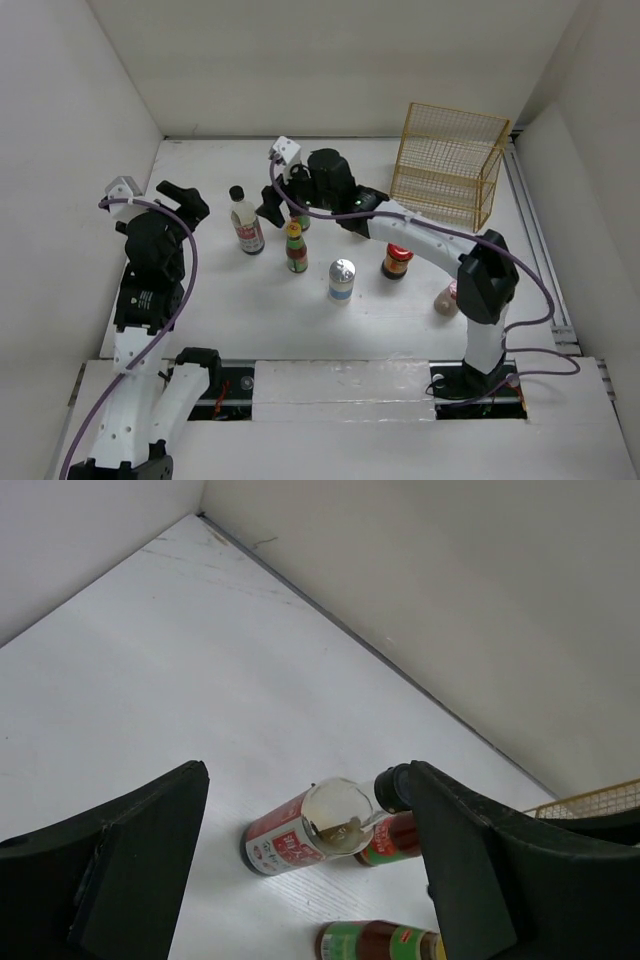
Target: Organize the condiment bottles
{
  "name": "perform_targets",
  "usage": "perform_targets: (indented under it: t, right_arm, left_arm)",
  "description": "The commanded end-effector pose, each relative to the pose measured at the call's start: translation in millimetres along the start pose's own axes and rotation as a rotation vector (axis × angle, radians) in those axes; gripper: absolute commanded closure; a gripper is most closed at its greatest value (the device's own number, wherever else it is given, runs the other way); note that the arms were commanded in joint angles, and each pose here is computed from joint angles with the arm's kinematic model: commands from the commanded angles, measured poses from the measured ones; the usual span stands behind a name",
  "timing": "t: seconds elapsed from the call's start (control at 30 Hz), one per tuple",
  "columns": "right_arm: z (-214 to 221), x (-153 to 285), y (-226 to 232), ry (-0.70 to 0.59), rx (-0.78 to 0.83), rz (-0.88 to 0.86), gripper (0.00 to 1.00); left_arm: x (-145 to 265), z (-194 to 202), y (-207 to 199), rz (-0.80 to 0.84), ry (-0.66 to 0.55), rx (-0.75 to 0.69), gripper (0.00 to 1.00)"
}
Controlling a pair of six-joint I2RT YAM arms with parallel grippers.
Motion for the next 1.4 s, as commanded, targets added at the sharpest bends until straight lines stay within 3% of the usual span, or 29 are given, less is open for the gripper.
perform_targets:
  t: [0.0, 0.37, 0.6, 0.73, 0.87, 0.97, 1.1, 1.23, 1.37]
  right_arm:
    - [-18.4, -17.1, 12.3, -0.007, 0.084, -0.061, 0.1]
    - [-18.8, -66.8, 11.8, -0.052, 0.106, -0.141, 0.1]
    - [-20.7, -87.1, 7.8, -0.107, 0.105, -0.136, 0.22]
    - [-18.2, -94.3, 8.2, -0.146, 0.095, -0.146, 0.39]
    - [-21.9, -95.7, 8.5, -0.183, 0.087, -0.145, 0.75]
    - [-37.9, -86.3, 13.4, -0.241, 0.077, -0.173, 0.82]
    - [-95.8, -56.3, 21.5, -0.423, 0.099, -0.202, 0.86]
    - [-173.0, 3.2, 25.9, -0.608, 0.143, -0.132, 0.89]
    - [-210.0, 51.3, -1.6, -0.698, 0.174, -0.037, 0.9]
  left_arm:
    - [2.1, -12.2, -5.3, -0.004, -0.046, 0.032, 0.23]
    - [2.3, -12.4, -7.6, 0.016, -0.041, 0.035, 0.24]
    - [0.0, -11.5, -8.7, 0.023, -0.036, 0.026, 0.24]
    - [0.2, -11.0, -9.3, 0.03, -0.03, 0.025, 0.25]
    - [0.2, -11.0, -9.3, 0.03, -0.03, 0.025, 0.25]
    - [0.4, -10.5, -10.0, 0.037, -0.024, 0.025, 0.25]
    - [0.4, -10.5, -10.0, 0.037, -0.024, 0.025, 0.25]
    - [0.4, -10.5, -10.0, 0.037, -0.024, 0.025, 0.25]
    - [0.7, -9.9, -10.7, 0.046, -0.017, 0.025, 0.25]
Point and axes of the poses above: each gripper's point midway between its finger pads, its own x axis back along the fingers, its own y axis along the line the jaws close on, z = x × y, the point moved 9 cm from there along x, back along the fingers, and after that the axes turned 4 degrees about x, right-handed, at the moved point
